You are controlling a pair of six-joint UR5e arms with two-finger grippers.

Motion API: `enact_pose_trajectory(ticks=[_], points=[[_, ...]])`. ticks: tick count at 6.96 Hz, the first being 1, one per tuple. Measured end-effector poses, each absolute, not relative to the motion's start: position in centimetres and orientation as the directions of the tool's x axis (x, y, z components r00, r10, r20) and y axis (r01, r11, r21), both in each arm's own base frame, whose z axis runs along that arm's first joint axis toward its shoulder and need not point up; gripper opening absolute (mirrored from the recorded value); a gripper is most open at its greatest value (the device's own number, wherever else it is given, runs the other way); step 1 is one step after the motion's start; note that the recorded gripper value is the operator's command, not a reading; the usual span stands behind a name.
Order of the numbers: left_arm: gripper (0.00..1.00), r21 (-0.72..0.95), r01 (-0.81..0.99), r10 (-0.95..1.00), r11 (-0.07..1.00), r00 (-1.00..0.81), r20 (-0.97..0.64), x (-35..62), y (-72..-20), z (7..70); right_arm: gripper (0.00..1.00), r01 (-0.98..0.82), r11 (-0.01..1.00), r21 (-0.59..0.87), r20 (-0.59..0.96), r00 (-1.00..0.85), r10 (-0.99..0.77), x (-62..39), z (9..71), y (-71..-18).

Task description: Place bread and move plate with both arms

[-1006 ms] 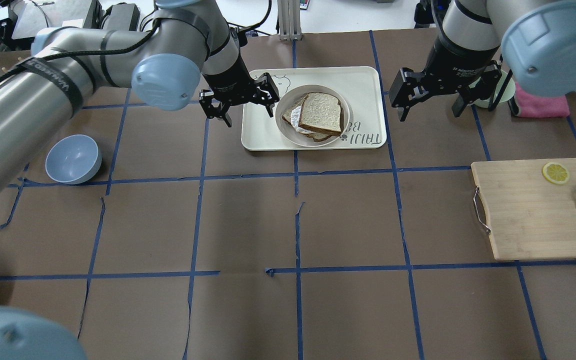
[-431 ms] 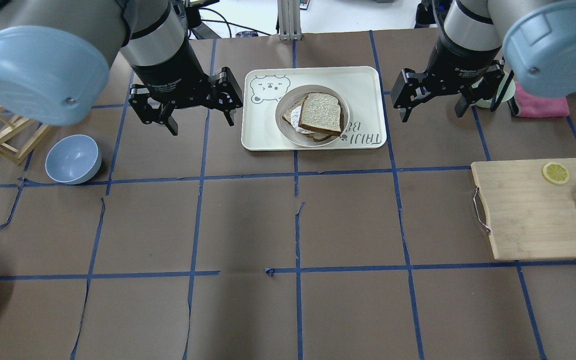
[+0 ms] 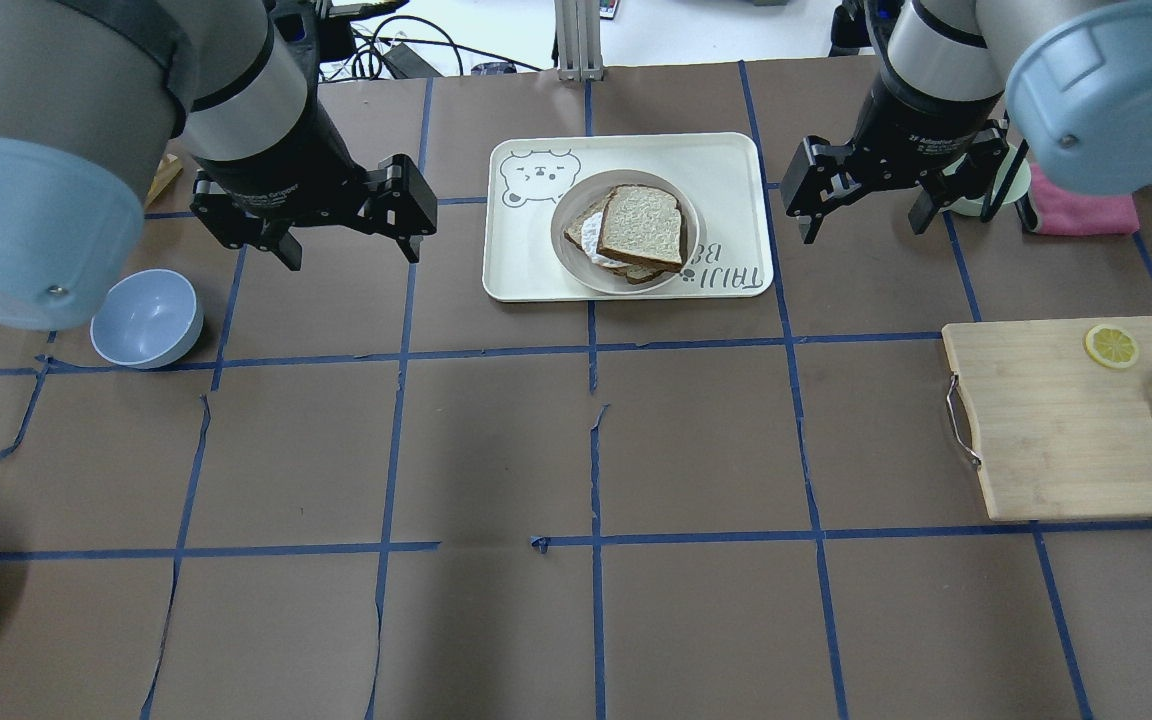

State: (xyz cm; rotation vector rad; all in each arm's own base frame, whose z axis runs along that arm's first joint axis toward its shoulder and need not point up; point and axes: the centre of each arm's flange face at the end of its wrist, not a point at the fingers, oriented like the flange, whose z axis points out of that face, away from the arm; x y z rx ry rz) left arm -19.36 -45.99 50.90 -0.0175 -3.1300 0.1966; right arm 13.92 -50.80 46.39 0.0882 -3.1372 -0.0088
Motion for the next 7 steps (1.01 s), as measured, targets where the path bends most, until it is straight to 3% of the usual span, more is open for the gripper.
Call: enact_pose_trajectory(ticks=[7], points=[[1.00, -0.129, 0.033, 0.031, 0.991, -0.999, -0.014, -16.1, -45.8, 51.9, 1.00, -0.044, 0.999, -0.002, 0.004, -0.999, -0.043, 13.9, 46.4, -51.2]])
